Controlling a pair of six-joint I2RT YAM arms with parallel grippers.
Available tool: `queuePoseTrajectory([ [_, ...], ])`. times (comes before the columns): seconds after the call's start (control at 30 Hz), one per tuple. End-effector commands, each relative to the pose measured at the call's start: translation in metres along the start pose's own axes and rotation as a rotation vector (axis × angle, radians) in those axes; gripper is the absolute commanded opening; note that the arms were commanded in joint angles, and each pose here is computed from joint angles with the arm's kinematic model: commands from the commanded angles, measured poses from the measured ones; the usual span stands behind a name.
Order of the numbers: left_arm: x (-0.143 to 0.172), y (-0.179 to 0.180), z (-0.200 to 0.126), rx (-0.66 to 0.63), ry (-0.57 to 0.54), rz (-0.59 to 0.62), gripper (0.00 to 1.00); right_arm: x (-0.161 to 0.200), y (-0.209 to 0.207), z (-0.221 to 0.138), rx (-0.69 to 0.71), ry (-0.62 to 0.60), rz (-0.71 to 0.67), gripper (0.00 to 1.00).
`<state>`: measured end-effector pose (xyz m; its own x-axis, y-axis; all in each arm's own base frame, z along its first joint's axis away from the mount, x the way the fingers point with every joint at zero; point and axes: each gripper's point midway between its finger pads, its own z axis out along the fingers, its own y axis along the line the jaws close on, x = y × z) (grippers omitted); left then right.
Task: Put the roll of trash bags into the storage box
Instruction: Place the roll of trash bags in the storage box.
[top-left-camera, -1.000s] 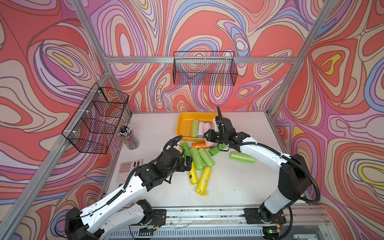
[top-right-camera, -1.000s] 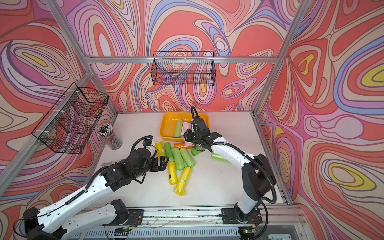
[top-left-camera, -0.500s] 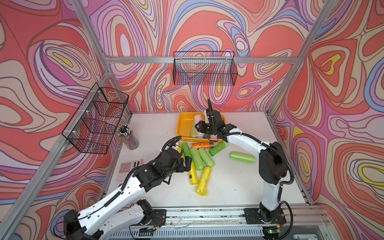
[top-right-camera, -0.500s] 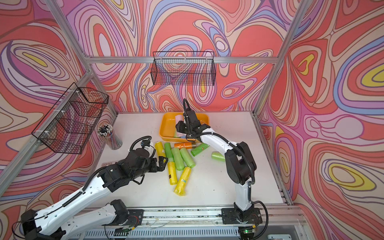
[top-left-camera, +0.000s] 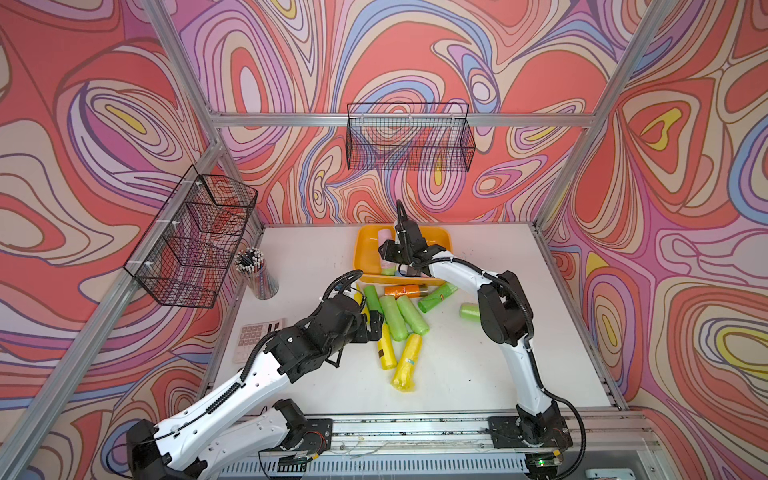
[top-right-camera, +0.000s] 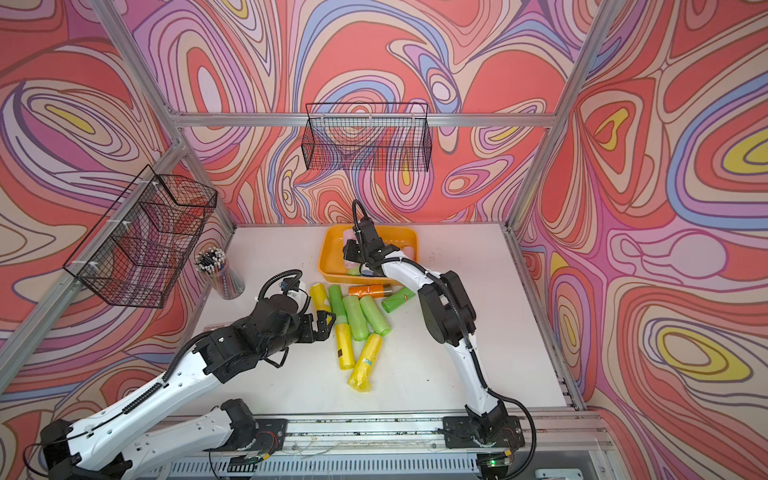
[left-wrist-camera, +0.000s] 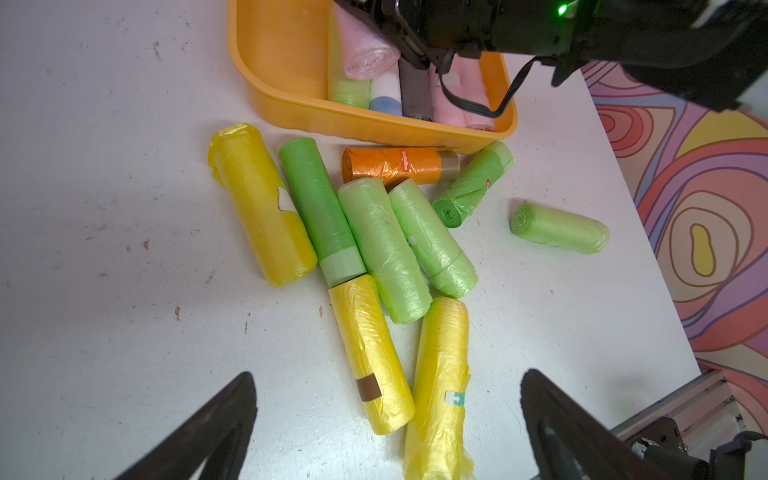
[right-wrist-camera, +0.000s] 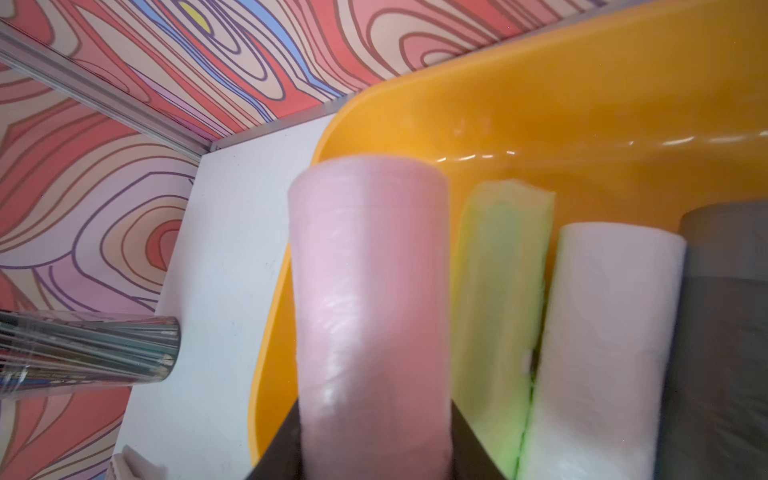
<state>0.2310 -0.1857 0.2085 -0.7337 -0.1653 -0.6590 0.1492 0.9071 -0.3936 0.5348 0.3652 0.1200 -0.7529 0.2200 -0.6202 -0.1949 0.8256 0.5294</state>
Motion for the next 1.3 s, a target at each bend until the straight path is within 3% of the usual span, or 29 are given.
queuePoseTrajectory([
  [0.0,-0.004,0.003,-0.008,-0.02,-0.006,-0.011,1.0,-0.022,0.014,0.005,-0.042,-0.082,0.014,0.39],
  [0.37,-0.001,0.005,-0.009,-0.019,-0.009,-0.021,1.0,-0.001,-0.004,0.036,-0.045,-0.079,0.079,0.37],
  [0.57,0.002,0.007,-0.007,-0.026,0.002,-0.017,1.0,0.007,-0.009,0.037,-0.045,-0.068,0.087,0.45],
  [0.8,0.001,0.009,-0.01,-0.033,-0.007,-0.017,1.0,0.003,0.001,0.028,-0.087,-0.07,0.09,0.58],
  [1.07,0.002,0.017,-0.013,-0.06,-0.014,-0.012,1.0,-0.013,0.022,0.007,-0.144,-0.086,0.078,0.6],
  [1.27,0.001,0.022,-0.019,-0.076,-0.031,-0.015,1.0,-0.039,0.042,-0.031,-0.148,-0.133,0.019,0.75],
])
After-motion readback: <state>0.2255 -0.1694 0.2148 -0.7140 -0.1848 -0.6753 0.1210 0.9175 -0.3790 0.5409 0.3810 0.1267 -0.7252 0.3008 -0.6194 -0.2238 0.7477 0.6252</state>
